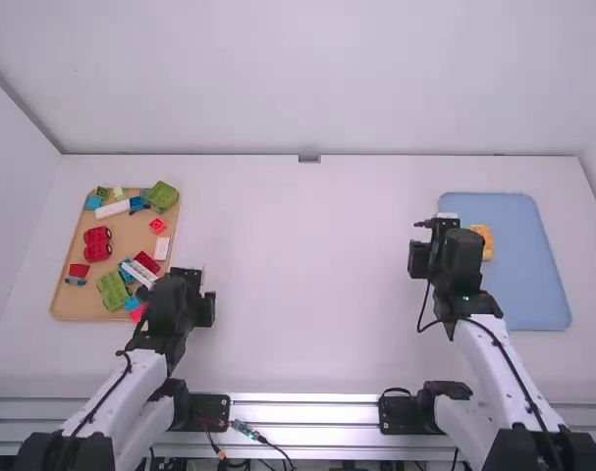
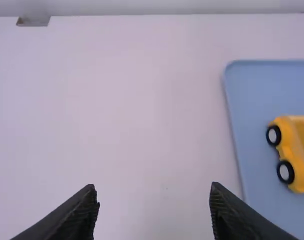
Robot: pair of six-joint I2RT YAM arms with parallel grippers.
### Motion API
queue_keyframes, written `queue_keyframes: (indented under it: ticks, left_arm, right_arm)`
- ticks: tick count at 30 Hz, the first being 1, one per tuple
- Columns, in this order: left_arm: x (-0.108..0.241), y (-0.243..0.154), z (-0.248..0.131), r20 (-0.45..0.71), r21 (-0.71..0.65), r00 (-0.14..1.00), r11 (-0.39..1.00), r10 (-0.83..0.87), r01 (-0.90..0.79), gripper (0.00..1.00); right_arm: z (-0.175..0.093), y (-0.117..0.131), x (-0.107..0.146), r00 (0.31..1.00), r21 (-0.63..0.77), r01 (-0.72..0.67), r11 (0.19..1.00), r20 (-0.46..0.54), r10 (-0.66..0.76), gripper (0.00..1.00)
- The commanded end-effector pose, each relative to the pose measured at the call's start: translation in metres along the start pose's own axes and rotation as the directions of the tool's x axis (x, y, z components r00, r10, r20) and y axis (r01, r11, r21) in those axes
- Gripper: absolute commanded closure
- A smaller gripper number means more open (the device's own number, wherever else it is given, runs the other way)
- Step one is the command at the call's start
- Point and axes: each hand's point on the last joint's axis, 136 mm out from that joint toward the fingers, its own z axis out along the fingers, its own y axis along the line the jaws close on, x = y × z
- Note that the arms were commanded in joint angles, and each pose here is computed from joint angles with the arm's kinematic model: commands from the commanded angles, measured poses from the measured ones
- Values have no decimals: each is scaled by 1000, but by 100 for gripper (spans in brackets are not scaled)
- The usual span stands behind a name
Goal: Assemble lego blocks to make yellow taxi
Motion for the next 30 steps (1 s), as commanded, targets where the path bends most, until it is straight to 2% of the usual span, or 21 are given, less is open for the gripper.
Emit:
queue_keyframes:
  ticks: [1, 2, 4, 20, 24, 30]
  left_arm:
    - [24, 2, -1, -34, -15, 999, 1000, 2, -2, 50]
    - [40, 2, -2, -66, -15, 998, 1000, 1, -2, 54]
    - [50, 2, -2, -58, -15, 998, 1000, 1, -2, 59]
    - [-23, 2, -30, 280, -15, 960, 1000, 6, -2, 93]
    - [-36, 2, -39, 345, -15, 938, 1000, 7, -2, 100]
    - [-53, 1, -52, 432, -15, 902, 1000, 8, -2, 100]
  right_arm:
    - [-6, -4, 13, 1000, 21, -23, 1000, 4, 23, 48]
    - [-9, -3, 21, 1000, 21, -23, 1000, 4, 23, 51]
    - [-12, -3, 34, 1000, 21, -23, 1000, 4, 23, 57]
    - [-20, -1, 126, 1000, 21, -23, 1000, 4, 23, 92]
    - [-24, -1, 116, 998, 21, -22, 1000, 67, 20, 99]
    - [-32, -1, 94, 986, 21, -20, 1000, 169, 16, 100]
